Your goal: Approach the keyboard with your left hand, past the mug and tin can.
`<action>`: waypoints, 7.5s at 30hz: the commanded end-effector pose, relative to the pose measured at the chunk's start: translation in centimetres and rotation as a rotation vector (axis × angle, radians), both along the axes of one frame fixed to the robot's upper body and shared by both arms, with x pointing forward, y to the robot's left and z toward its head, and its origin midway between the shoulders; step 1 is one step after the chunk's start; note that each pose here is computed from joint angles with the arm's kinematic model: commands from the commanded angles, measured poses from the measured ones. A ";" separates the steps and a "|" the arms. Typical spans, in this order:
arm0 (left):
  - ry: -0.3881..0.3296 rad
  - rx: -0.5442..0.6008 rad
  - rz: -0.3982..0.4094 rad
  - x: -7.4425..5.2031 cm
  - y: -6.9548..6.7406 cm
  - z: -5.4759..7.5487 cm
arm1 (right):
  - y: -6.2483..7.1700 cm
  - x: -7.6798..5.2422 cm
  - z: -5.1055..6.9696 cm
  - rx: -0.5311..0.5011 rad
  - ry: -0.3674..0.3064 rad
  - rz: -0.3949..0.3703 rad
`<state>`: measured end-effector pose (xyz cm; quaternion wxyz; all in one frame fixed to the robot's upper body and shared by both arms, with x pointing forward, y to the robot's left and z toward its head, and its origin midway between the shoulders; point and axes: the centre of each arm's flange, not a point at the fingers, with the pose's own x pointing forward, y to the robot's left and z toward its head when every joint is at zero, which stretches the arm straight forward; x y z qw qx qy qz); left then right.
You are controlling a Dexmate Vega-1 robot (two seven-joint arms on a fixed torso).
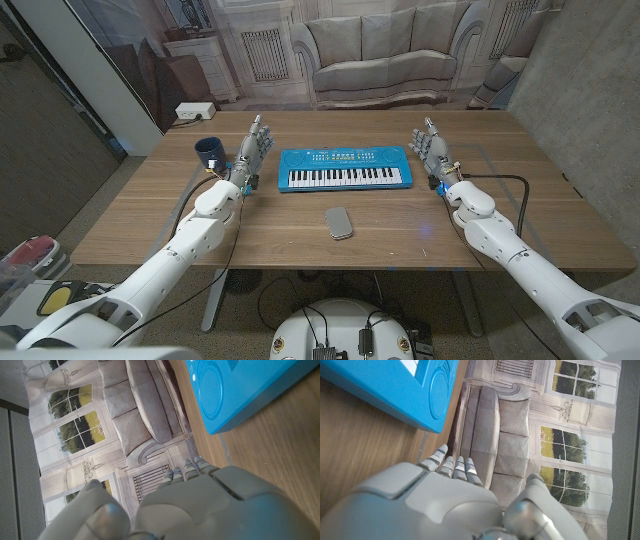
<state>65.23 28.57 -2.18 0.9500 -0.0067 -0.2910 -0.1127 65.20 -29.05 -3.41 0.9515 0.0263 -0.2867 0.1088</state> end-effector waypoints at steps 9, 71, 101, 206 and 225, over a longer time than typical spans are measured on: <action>0.009 -0.004 -0.009 0.1 -0.3 0.2 | 0.1 -0.2 -0.6 0.002 0.013 0.010; -0.210 -0.018 -0.005 -2.1 -1.4 3.6 | -0.6 -2.2 0.1 0.000 -0.006 -0.047; -0.354 0.004 0.018 -4.2 -2.6 4.5 | -0.7 -2.4 -0.6 0.017 -0.012 -0.056; -0.766 0.419 0.349 -7.1 -9.6 7.4 | -1.0 -3.4 -1.4 0.039 -0.037 -0.067; -0.792 0.529 0.384 -6.8 -10.8 7.7 | -1.0 -3.7 -1.5 0.041 -0.042 -0.069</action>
